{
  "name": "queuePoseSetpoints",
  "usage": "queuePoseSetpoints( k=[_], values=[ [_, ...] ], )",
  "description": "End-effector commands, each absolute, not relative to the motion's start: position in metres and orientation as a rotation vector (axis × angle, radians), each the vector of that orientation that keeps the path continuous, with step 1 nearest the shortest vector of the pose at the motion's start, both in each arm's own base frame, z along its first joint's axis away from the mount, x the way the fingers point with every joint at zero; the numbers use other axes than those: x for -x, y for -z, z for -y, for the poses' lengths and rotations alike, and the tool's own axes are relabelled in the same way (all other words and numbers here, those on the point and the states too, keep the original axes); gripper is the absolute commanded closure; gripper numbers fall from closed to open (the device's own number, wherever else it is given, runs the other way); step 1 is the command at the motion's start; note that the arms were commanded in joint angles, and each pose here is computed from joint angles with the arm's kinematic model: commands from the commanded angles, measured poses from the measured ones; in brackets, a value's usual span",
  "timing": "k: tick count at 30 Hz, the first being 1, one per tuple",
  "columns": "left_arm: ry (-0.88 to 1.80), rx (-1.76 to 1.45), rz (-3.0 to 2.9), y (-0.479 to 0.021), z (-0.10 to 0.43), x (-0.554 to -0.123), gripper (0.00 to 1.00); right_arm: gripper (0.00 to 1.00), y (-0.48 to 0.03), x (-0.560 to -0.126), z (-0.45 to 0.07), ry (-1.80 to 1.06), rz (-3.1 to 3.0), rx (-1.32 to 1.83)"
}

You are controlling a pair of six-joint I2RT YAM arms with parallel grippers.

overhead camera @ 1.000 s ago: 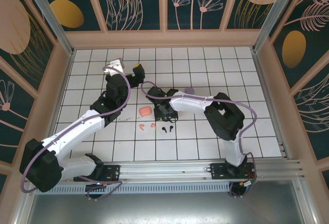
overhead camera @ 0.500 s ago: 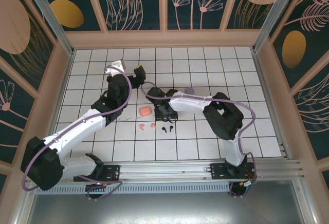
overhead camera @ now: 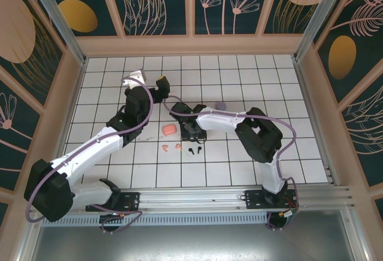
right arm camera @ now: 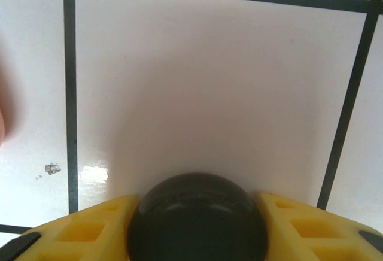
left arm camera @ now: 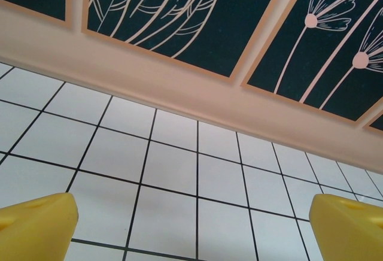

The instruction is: Insert the wireless bluetooth earbuds into the charging case

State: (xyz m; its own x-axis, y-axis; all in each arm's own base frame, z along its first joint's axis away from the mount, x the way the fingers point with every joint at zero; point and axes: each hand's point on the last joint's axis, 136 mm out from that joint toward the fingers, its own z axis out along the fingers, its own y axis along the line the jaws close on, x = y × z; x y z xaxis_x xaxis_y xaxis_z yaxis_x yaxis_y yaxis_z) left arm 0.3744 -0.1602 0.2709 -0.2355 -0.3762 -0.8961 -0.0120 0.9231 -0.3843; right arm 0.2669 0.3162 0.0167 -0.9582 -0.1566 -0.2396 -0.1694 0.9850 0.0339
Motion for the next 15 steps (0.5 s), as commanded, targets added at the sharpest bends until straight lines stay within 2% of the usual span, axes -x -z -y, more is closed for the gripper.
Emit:
queuePoseSetpoints(
  k=[1, 9, 15],
  values=[
    [0.349, 0.211, -1.813, -0.27, 0.171, -0.38, 0.02, 0.61, -0.01, -0.271, -0.307, -0.07, -2.879, 0.183],
    [0.433, -0.037, -1.71, -0.284, 0.2, -0.376, 0.01, 0.64, -0.089, -0.301, -0.281, -0.275, -2.714, -0.007],
    [0.618, -0.096, -1.622, -0.289, 0.216, -0.367, 0.01, 0.66, -0.164, -0.336, -0.239, -0.445, -2.537, -0.199]
  ],
)
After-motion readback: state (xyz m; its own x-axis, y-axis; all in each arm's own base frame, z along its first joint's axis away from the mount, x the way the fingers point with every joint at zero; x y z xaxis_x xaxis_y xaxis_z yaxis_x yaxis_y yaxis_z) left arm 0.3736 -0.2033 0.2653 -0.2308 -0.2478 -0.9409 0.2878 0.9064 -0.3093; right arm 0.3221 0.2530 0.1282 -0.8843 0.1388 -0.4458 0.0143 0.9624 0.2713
